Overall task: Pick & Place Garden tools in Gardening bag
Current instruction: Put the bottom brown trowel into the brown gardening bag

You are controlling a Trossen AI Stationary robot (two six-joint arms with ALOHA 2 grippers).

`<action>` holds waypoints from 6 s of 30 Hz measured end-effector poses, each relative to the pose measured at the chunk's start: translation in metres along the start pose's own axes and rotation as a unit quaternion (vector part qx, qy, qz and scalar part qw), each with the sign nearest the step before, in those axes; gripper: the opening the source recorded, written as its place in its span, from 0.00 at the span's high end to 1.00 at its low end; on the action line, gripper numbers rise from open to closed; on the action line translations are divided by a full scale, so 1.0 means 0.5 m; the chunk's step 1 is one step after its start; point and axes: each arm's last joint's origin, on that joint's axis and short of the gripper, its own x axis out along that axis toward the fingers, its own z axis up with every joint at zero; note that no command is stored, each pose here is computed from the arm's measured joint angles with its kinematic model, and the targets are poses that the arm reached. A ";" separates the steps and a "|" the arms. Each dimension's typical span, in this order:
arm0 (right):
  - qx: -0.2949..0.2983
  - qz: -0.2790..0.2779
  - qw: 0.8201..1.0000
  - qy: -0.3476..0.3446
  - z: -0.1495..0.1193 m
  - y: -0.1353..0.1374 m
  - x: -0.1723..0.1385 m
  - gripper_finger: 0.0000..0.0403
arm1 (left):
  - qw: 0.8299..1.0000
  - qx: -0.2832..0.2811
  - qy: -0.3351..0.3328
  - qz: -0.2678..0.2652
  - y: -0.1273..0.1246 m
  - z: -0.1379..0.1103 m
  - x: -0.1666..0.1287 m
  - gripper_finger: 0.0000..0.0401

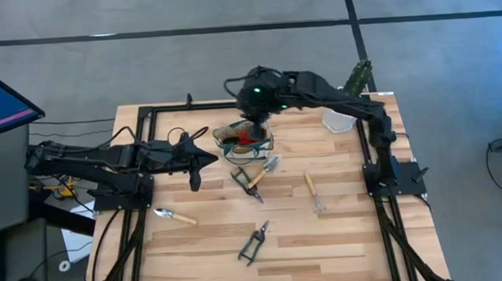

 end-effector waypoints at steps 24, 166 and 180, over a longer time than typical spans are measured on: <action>0.033 -0.004 0.998 -0.061 -0.149 0.212 -0.383 1.00 | 0.999 0.025 0.011 -0.030 -0.012 -0.005 -0.004 1.00; 0.243 0.070 0.967 -0.040 -0.397 0.264 -0.071 1.00 | 0.839 0.156 0.519 -0.057 -0.038 -0.375 -0.022 0.58; 0.242 0.070 0.967 -0.040 -0.397 0.264 -0.072 1.00 | 0.842 0.145 0.517 -0.047 -0.037 -0.377 -0.021 0.73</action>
